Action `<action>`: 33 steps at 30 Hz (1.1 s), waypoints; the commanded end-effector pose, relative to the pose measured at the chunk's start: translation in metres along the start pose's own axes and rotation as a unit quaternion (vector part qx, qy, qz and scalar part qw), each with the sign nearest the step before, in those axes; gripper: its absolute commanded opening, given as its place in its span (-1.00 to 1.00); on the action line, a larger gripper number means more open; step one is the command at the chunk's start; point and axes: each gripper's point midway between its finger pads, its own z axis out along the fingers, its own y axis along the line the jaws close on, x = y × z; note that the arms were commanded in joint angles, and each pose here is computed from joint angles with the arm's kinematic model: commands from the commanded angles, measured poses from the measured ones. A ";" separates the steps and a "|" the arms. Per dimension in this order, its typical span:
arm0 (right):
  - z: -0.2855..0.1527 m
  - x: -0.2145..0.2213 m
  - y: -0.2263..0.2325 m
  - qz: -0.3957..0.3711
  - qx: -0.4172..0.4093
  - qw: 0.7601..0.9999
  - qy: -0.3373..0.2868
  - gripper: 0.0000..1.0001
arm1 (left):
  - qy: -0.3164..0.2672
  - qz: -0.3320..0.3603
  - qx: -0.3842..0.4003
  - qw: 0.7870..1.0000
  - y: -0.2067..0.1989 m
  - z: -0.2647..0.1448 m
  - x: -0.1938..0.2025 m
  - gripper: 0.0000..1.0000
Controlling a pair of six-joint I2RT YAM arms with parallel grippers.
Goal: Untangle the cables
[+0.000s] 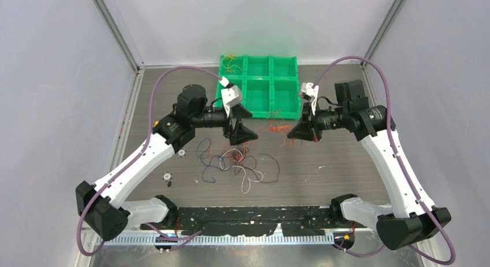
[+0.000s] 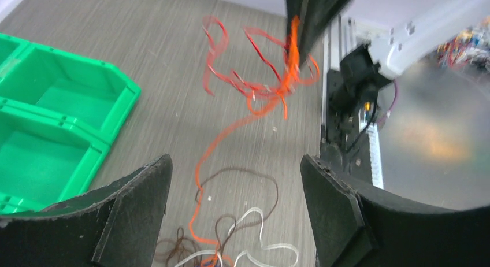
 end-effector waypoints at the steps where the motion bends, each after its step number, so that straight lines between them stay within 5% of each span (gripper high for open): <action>1: -0.003 -0.002 0.014 -0.061 0.002 0.998 -0.005 -0.89 | -0.087 -0.051 0.011 0.995 0.000 0.007 -0.065 0.67; 7: 0.004 0.010 0.015 -0.112 0.012 0.994 0.003 -0.89 | -0.074 -0.191 0.025 0.979 0.003 0.036 -0.053 0.79; 10: 0.007 0.011 0.015 -0.128 0.013 0.992 -0.005 -0.89 | -0.053 -0.246 0.021 0.968 0.003 0.051 -0.037 0.66; 17: 0.010 0.026 -0.002 -0.143 0.044 0.989 0.018 -0.82 | -0.074 -0.314 0.098 0.942 -0.006 0.048 -0.058 -1.00; 27: 0.021 0.128 -0.043 -0.119 0.075 0.978 0.153 -0.73 | -0.168 -0.185 -0.027 0.968 0.051 -0.026 -0.137 -1.00; 33: 0.017 0.161 -0.062 -0.098 0.087 0.972 0.197 -0.47 | -0.199 -0.133 -0.072 0.968 0.065 -0.048 -0.175 -1.00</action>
